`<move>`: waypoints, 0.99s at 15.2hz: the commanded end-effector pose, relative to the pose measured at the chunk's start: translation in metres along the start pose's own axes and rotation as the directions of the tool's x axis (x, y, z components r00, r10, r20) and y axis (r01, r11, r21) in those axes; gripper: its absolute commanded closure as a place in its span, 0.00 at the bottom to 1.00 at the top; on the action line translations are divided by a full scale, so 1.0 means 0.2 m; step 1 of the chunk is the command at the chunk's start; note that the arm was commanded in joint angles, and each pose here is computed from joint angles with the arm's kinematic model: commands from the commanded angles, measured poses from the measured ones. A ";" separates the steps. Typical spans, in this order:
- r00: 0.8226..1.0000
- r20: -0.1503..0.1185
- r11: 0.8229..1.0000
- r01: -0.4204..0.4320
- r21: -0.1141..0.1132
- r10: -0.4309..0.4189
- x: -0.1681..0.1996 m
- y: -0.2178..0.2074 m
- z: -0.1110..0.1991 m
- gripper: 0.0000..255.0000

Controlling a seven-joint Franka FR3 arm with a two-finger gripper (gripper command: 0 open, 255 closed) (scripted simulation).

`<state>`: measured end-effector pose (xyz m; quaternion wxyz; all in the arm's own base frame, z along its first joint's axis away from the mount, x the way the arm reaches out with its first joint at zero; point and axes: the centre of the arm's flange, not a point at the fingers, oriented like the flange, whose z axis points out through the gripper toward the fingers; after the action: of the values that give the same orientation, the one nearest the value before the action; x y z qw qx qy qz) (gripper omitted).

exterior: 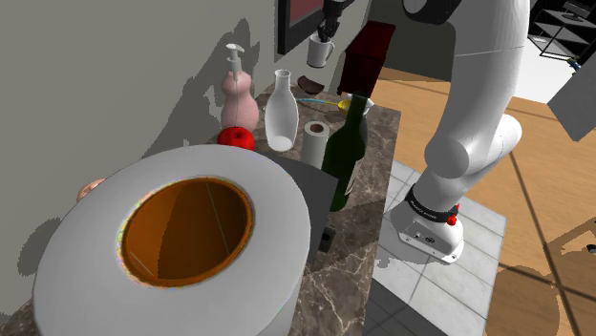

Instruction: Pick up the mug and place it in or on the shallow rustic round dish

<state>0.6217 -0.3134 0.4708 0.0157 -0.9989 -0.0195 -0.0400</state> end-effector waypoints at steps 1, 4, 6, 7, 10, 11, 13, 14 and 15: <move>1.000 -0.001 1.000 0.000 0.000 0.000 0.00 0.01 0.06 1.00; 1.000 -0.001 1.000 0.000 0.000 0.000 -0.01 0.01 0.14 1.00; 1.000 -0.001 1.000 0.000 0.000 0.000 -0.02 0.01 0.19 1.00; 1.000 -0.001 1.000 0.000 0.000 0.000 -0.02 0.01 0.21 1.00; 1.000 -0.001 1.000 0.000 0.000 0.000 -0.02 0.01 0.29 1.00; 1.000 -0.001 1.000 0.000 0.000 0.000 -0.03 0.01 0.32 1.00; 1.000 -0.001 1.000 0.000 0.000 0.000 -0.03 0.02 0.36 1.00; 1.000 -0.001 1.000 0.000 0.000 0.000 -0.03 0.02 0.36 1.00; 1.000 -0.001 1.000 0.000 0.000 0.000 -0.03 0.02 0.36 1.00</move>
<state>0.6217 -0.3140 0.3995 0.0157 -0.9989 -0.0196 -0.0400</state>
